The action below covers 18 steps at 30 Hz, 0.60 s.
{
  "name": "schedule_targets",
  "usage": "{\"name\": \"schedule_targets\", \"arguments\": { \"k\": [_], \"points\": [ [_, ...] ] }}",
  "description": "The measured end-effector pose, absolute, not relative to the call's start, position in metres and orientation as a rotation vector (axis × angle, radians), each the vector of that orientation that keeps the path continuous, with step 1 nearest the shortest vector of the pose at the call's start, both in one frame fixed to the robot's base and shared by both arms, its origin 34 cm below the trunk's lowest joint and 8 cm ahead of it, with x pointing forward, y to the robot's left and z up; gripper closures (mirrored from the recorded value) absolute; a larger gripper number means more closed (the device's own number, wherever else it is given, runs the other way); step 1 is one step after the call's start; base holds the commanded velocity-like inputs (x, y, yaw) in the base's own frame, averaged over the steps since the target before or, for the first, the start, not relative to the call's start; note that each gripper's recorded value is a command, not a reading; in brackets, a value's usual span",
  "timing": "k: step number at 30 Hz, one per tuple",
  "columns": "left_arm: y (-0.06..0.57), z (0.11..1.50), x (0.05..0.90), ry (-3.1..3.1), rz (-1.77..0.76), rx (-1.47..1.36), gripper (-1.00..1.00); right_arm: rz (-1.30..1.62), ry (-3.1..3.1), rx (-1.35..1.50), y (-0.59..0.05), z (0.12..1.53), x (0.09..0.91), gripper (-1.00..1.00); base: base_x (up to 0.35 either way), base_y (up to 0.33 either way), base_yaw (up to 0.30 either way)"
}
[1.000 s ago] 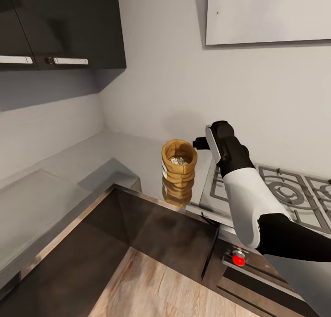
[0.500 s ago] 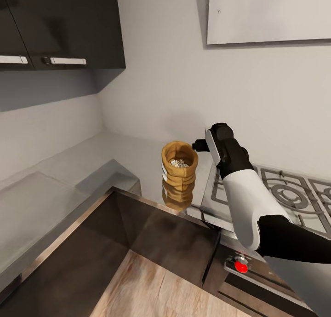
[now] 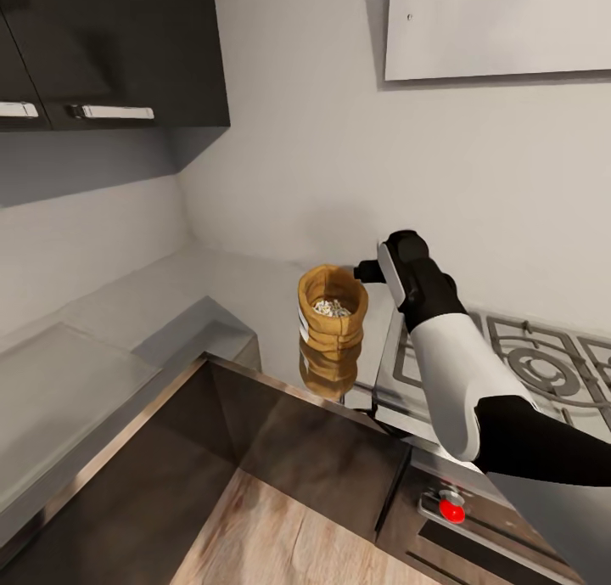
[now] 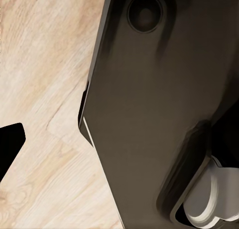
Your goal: In the kitchen, take the popcorn bag from the countertop, put it into the microwave, and heat it until the popcorn is cooked so the cooked popcorn ends up inside the bag.
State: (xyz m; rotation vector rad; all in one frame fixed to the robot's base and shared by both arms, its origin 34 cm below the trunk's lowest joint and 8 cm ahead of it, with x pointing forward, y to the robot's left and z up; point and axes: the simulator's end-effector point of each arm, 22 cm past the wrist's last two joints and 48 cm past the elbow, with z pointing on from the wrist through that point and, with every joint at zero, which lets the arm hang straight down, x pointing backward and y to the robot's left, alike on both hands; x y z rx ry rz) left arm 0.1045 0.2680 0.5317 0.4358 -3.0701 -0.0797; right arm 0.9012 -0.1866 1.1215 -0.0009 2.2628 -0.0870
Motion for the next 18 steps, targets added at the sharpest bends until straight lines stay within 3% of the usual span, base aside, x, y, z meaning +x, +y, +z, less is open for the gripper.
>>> {"name": "schedule_targets", "arguments": {
  "k": [18],
  "points": [
    [0.268,0.532,0.105,-3.070,-0.080,0.436,-1.00,-0.070,2.227,0.014,-0.183,1.065,0.898,-1.00,0.000,0.000,0.000]
  ]
}}
